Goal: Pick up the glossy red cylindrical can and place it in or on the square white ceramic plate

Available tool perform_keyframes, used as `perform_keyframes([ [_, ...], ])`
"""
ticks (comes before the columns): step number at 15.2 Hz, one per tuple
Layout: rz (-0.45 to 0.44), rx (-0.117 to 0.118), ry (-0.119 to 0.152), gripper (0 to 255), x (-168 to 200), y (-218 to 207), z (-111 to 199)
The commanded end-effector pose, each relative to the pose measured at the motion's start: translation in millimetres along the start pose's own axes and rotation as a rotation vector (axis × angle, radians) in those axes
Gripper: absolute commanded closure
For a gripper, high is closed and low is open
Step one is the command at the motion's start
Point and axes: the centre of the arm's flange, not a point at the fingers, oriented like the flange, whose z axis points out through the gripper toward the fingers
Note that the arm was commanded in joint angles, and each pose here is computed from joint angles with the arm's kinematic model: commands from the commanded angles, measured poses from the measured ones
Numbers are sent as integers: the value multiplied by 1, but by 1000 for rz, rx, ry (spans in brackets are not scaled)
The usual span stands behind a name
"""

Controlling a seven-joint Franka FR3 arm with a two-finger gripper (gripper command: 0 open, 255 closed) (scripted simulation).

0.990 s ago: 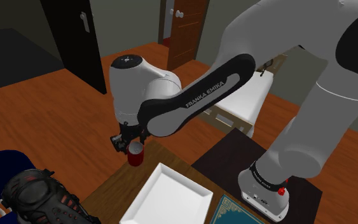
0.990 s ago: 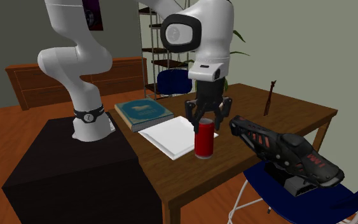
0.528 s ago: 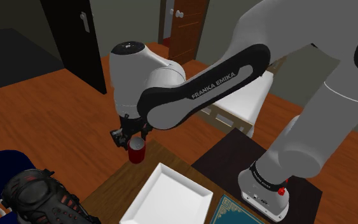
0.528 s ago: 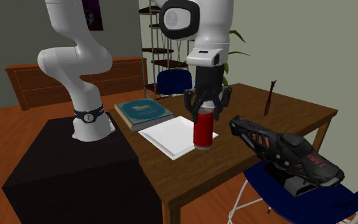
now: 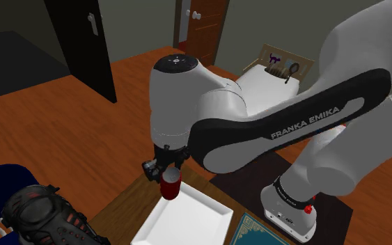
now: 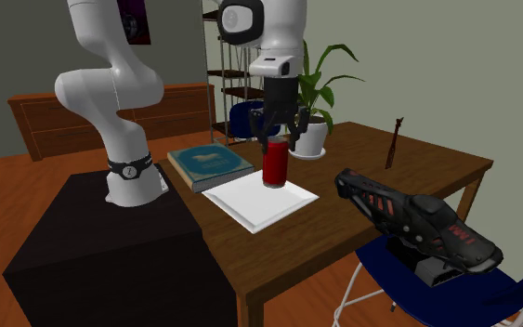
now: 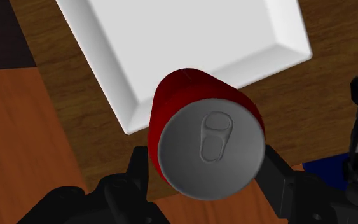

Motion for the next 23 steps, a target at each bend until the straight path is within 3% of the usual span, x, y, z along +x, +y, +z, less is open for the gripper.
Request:
perform_keyframes([
  [1, 2, 1, -1, 255, -23, 2, -5],
  [7, 2, 1, -1, 255, -103, 13, -21],
  [23, 2, 1, -1, 255, -103, 12, 63],
])
